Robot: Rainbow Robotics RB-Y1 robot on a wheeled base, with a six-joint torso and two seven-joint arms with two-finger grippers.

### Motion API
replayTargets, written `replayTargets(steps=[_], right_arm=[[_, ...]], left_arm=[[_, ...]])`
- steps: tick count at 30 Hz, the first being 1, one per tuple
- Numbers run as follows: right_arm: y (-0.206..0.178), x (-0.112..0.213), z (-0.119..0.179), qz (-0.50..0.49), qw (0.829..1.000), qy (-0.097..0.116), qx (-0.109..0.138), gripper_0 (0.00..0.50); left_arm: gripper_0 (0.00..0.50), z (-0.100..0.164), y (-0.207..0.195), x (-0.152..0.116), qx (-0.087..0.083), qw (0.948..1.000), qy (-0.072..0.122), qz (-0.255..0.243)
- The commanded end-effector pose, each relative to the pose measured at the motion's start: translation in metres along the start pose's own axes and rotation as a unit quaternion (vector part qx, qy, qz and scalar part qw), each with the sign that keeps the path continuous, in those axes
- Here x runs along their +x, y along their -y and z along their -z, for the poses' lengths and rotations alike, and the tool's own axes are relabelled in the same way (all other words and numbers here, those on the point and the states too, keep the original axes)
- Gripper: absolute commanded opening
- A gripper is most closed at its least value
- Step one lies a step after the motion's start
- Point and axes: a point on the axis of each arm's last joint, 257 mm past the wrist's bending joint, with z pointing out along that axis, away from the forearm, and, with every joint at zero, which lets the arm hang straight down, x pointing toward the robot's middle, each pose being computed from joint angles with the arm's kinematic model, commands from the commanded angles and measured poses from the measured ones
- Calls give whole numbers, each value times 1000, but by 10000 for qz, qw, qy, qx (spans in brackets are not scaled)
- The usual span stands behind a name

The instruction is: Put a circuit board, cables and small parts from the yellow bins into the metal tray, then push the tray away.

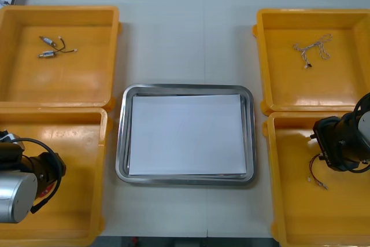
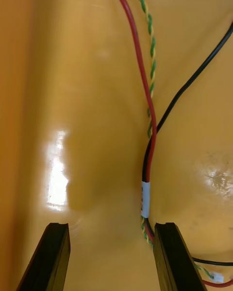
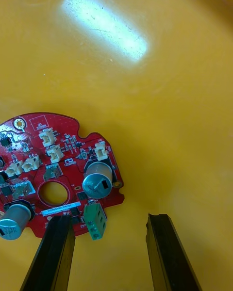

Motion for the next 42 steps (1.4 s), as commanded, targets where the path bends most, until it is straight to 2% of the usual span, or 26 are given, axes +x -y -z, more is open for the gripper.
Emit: replayTargets(steps=[1,14,21,29,41,42], right_arm=[[12,4,-6,34,10000,19,83,500],[20,9,-12,87,9999,-35,117,500],[22,12,-14,126,9998,-41,150,500],[27,11,-17,139,9998,0,170,500],[29,6,-28,149,9998,48,157,500],[29,6,-28,151,9997,47,158,457]], left_arm=[[435,-1,-3,21,-18,9995,-131,-289],[436,-5,-13,30,-18,9995,-89,-315],[436,-6,-18,28,-57,9996,-50,-284],[433,-10,-13,22,34,9997,54,-226],[433,-17,-12,18,3,9997,82,-231],[431,-18,-12,17,-4,9997,100,-229]])
